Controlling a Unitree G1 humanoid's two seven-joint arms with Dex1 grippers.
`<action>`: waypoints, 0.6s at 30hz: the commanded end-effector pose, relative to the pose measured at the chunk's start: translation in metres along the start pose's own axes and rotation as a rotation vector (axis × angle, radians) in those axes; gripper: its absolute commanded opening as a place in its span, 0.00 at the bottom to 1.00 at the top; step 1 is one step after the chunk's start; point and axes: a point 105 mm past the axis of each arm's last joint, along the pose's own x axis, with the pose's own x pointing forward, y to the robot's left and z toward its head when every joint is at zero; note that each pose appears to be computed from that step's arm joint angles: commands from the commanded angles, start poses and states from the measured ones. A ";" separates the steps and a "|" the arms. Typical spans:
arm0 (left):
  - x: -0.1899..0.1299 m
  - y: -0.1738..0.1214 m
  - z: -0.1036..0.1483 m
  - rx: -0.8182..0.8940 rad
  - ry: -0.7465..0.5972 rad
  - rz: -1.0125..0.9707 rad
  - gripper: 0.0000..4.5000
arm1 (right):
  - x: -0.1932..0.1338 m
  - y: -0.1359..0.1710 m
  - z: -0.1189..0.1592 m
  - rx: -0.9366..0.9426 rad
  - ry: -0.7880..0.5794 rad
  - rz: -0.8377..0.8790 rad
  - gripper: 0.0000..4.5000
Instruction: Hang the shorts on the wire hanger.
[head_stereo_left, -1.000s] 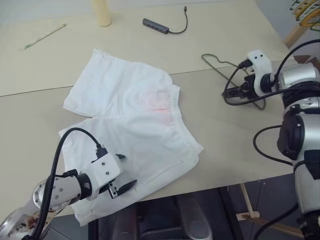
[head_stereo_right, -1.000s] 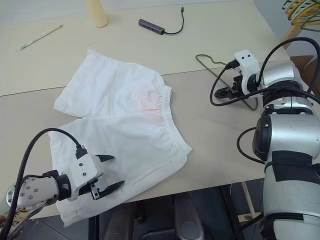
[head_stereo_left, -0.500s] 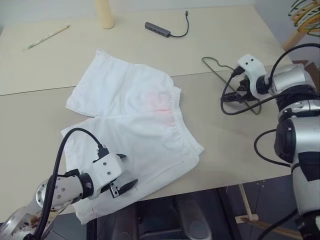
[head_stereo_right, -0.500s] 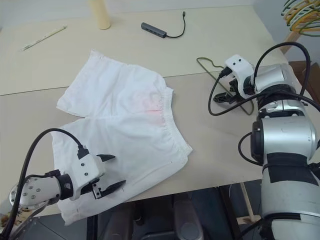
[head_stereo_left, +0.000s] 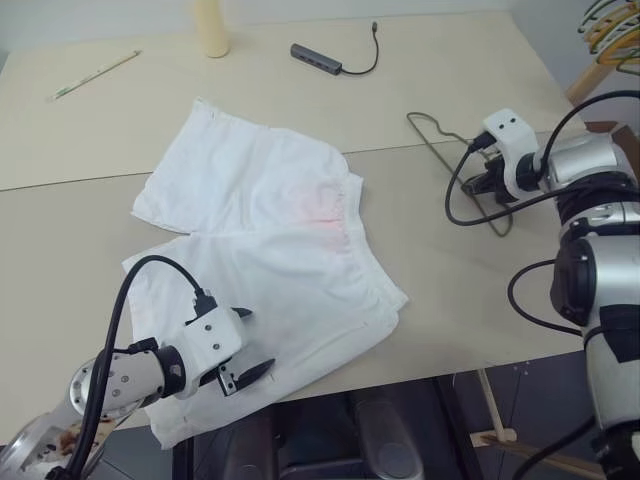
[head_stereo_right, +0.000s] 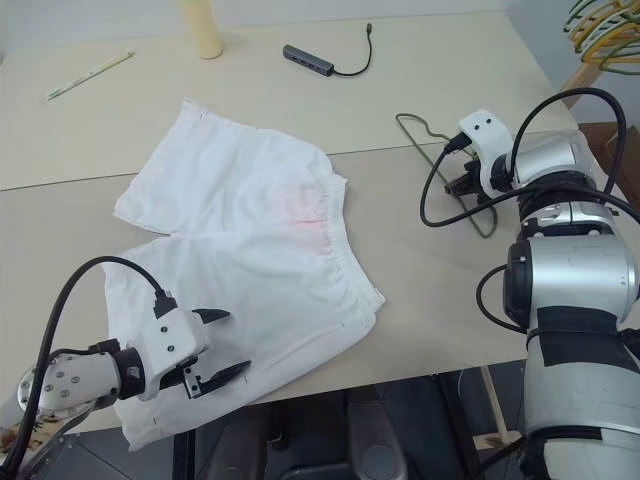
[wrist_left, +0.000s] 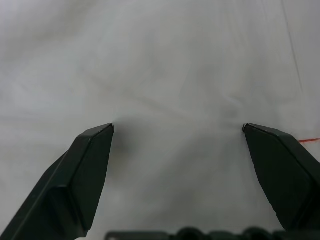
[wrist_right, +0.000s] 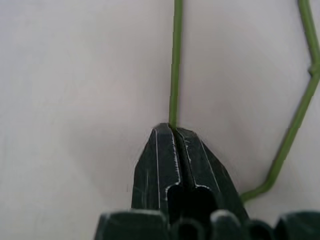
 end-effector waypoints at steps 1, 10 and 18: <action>-0.001 0.004 -0.015 -0.018 0.071 0.021 1.00 | 0.002 -0.006 -0.025 0.053 0.076 -0.022 0.01; 0.007 0.016 -0.014 0.025 0.056 0.037 1.00 | -0.015 -0.013 0.019 0.052 -0.094 -0.058 0.01; 0.017 0.045 -0.004 0.004 -0.031 0.063 1.00 | -0.044 -0.014 0.064 -0.002 -0.260 -0.013 0.01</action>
